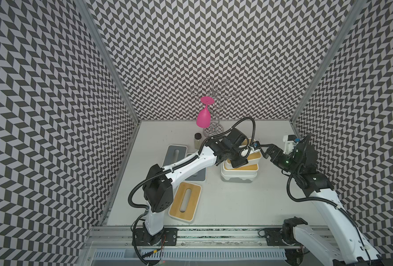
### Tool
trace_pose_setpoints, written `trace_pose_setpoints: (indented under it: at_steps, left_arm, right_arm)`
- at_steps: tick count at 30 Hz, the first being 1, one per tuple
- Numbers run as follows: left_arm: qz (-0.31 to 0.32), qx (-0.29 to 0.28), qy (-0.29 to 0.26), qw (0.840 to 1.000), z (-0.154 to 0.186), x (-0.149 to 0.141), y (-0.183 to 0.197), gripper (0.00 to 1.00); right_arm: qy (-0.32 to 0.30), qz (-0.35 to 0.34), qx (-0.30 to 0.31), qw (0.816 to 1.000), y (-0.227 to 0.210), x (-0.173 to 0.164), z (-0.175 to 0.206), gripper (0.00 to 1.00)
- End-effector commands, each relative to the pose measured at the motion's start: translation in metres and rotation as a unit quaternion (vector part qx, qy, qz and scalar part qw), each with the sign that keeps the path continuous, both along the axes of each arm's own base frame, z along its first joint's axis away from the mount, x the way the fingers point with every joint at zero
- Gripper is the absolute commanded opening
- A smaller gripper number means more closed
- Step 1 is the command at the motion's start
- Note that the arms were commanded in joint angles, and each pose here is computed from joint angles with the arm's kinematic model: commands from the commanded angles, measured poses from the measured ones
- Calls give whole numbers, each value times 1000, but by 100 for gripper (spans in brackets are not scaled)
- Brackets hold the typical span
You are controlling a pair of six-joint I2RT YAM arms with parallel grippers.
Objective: Stack the tissue boxes
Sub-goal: Place the tissue box at the tissue box.
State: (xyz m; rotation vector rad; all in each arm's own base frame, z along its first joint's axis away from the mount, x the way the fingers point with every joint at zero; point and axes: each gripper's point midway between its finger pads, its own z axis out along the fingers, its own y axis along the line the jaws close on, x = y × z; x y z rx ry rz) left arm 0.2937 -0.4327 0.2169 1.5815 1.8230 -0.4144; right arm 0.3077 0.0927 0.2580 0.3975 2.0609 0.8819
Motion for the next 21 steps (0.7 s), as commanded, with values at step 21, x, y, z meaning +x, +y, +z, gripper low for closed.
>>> trace_pose_setpoints:
  at_steps: [21]
  left_arm:
    - [27,-199,-61,978,143,-24,16,79]
  right_arm:
    - [-40,51,7,998,15,6,15,99]
